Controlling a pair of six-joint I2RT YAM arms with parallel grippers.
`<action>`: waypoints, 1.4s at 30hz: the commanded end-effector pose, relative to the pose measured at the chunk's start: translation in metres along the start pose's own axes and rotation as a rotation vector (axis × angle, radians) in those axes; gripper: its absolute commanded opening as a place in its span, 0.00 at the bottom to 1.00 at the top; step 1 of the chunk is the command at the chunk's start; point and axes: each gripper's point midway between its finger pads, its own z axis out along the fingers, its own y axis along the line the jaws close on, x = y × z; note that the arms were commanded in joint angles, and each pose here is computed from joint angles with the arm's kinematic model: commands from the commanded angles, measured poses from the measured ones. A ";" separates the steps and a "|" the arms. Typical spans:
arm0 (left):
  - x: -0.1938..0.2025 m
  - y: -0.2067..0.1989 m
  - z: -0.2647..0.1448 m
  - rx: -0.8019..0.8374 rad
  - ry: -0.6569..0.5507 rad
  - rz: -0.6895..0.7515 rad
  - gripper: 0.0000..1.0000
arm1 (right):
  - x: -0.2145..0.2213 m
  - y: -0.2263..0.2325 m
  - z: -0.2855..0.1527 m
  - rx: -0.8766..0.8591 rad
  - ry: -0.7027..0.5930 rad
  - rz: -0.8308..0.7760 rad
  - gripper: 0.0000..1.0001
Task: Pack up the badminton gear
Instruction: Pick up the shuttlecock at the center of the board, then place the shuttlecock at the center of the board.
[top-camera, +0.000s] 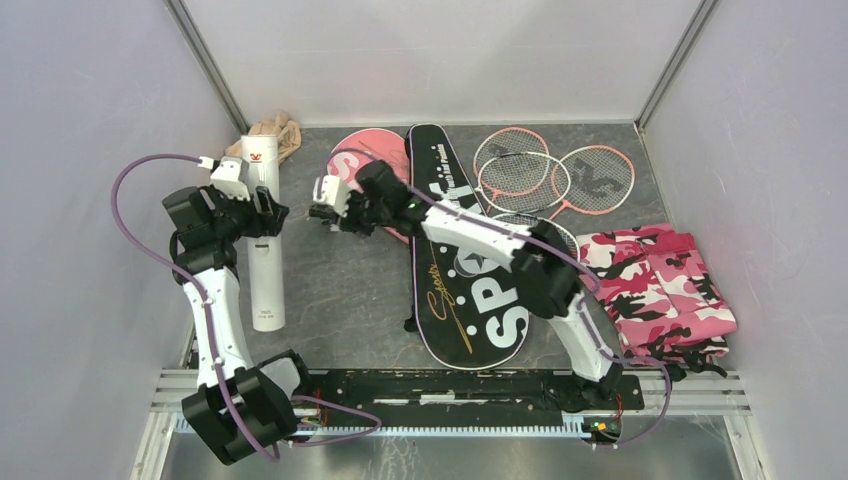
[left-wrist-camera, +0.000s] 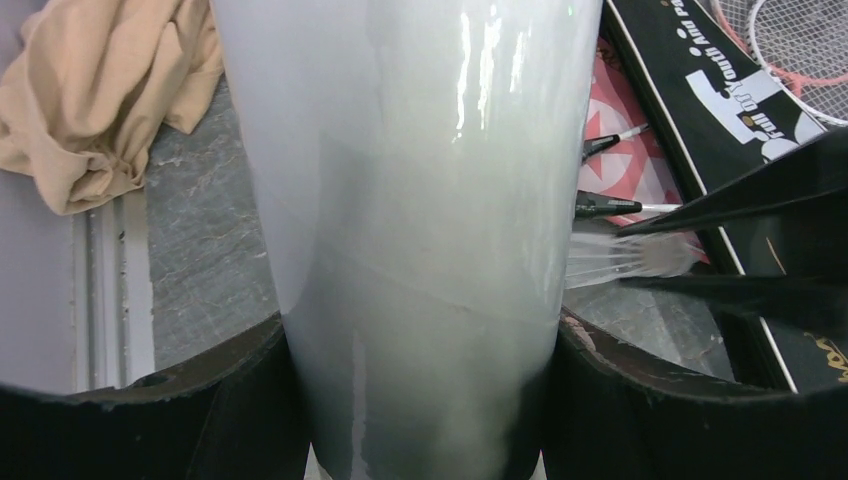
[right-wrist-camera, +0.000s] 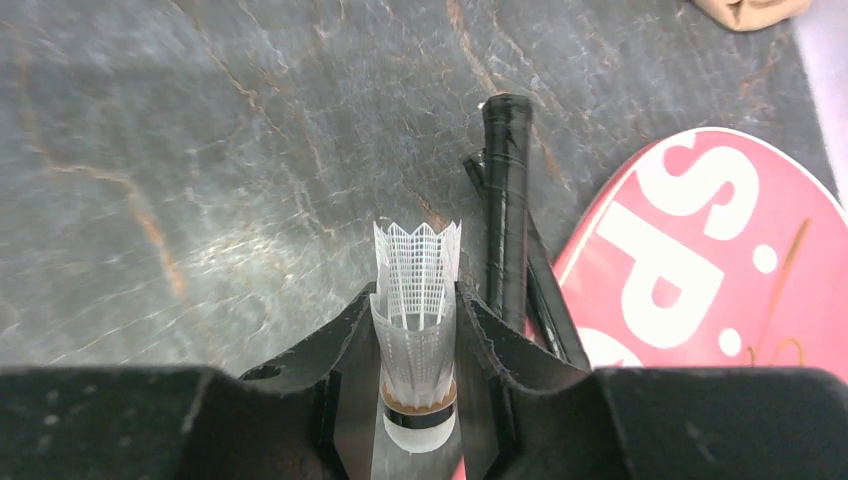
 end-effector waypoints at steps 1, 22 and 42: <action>-0.022 -0.011 0.001 0.089 -0.055 0.027 0.02 | -0.046 -0.015 -0.073 -0.043 -0.133 0.132 0.35; -0.017 -0.092 0.039 0.345 0.000 0.211 0.02 | 0.173 -0.031 -0.327 0.166 -0.025 0.550 0.29; -0.007 -0.106 0.037 0.372 0.006 0.230 0.02 | 0.290 -0.022 -0.365 0.392 -0.014 1.015 0.32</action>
